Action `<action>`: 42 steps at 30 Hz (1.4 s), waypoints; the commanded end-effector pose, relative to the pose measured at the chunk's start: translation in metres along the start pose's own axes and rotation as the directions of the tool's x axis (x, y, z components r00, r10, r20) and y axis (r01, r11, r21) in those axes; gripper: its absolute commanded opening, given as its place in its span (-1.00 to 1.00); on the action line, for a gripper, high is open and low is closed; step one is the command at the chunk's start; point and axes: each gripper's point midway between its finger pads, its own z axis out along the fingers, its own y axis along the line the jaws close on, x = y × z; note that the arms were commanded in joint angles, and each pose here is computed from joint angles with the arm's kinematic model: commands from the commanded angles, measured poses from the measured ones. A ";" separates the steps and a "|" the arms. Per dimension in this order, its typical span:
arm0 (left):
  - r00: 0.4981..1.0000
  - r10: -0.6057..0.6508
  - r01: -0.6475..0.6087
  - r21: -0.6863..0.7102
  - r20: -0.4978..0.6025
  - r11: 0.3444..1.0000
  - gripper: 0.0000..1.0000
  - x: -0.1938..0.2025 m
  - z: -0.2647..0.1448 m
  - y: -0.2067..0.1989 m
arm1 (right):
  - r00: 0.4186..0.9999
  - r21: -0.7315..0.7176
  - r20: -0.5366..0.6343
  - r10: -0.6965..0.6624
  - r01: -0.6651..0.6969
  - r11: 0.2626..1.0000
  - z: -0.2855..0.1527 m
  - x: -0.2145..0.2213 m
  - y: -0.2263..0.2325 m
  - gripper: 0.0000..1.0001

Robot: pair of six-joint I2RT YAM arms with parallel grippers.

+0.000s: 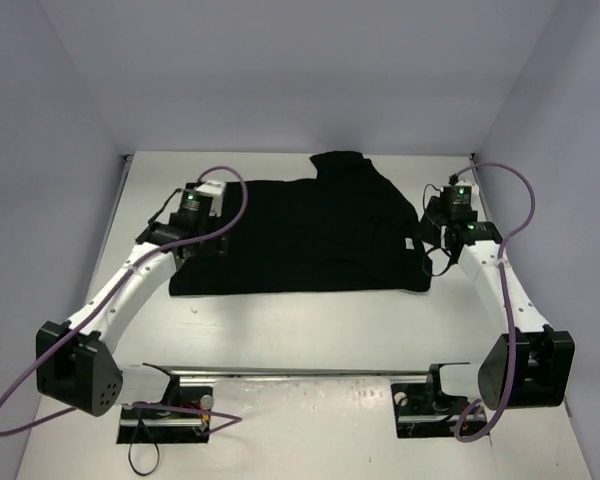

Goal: Fold and stack the t-shirts
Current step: Fold the flattened tshirt in 1/3 of the way

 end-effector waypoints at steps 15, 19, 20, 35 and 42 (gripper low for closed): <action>0.918 0.321 -0.359 0.146 0.233 0.922 0.19 -0.058 0.010 -0.133 | 0.981 -0.184 -0.182 -0.064 0.030 0.982 0.043 0.023 0.059 -0.35; 0.958 0.267 -0.279 0.140 0.102 0.950 0.19 -0.020 0.030 -0.113 | 0.967 -0.267 -0.178 -0.184 0.133 0.954 0.050 0.039 0.103 -0.35; 0.962 0.259 -0.268 0.138 0.081 0.953 0.19 -0.014 0.032 -0.108 | 0.960 -0.269 -0.171 -0.221 0.170 0.948 0.052 0.043 0.109 -0.34; 0.986 0.160 -0.155 0.096 -0.045 0.983 0.19 0.024 0.036 -0.058 | 0.943 -0.165 -0.260 -0.206 0.167 0.972 0.079 0.093 0.119 -0.29; 0.984 0.170 -0.164 0.094 -0.059 0.982 0.19 0.031 0.040 -0.055 | 0.963 -0.047 -0.239 -0.126 0.118 0.992 0.083 0.098 0.109 -0.30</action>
